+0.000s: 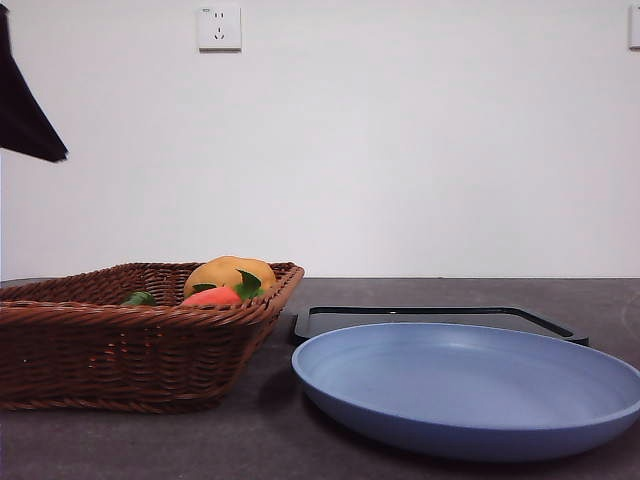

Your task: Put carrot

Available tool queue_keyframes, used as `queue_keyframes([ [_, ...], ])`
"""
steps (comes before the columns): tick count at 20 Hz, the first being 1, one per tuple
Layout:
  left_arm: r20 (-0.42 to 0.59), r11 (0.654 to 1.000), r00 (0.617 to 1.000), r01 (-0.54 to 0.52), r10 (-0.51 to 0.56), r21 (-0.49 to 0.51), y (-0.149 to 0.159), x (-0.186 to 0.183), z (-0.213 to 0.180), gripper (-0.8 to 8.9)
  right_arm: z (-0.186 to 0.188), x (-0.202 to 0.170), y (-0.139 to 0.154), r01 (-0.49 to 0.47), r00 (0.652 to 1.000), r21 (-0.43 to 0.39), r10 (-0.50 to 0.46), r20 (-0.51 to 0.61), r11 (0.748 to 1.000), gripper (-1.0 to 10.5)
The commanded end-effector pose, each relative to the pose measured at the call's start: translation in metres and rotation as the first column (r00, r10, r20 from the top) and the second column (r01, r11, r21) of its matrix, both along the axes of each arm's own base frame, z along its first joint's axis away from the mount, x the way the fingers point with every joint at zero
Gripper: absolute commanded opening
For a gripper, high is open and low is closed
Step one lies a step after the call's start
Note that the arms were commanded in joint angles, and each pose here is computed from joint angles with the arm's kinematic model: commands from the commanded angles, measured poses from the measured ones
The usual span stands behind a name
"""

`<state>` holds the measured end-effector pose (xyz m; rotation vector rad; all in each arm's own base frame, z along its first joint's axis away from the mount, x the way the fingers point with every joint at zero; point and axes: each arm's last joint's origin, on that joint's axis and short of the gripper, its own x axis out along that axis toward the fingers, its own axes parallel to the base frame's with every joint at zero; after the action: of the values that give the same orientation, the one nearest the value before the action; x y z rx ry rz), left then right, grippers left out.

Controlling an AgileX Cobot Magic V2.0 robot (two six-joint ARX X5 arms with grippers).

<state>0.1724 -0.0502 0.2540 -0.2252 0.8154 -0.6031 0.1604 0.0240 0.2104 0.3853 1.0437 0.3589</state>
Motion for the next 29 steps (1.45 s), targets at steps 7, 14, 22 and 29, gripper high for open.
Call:
queue_keyframes([
  [7,0.035,0.999,0.998,0.043,-0.043,0.013,-0.007,0.004,0.002,2.74,-0.026,0.026,0.008,-0.038,0.991,-0.010,0.037,-0.129,0.999,2.3],
  [14,0.059,0.999,0.997,0.040,-0.041,0.007,-0.008,0.006,0.004,2.74,-0.055,0.052,0.025,-0.058,0.985,-0.014,0.055,-0.164,0.998,2.0],
  [22,0.077,0.999,0.997,-0.023,0.021,0.026,-0.007,0.008,0.005,3.18,-0.060,0.053,0.027,-0.047,0.980,-0.011,0.044,-0.192,0.999,0.0],
  [29,0.111,0.997,0.994,0.003,-0.012,0.082,-0.027,0.020,0.004,3.78,-0.035,0.035,0.023,-0.040,0.987,-0.009,0.038,-0.155,0.999,0.0],
])
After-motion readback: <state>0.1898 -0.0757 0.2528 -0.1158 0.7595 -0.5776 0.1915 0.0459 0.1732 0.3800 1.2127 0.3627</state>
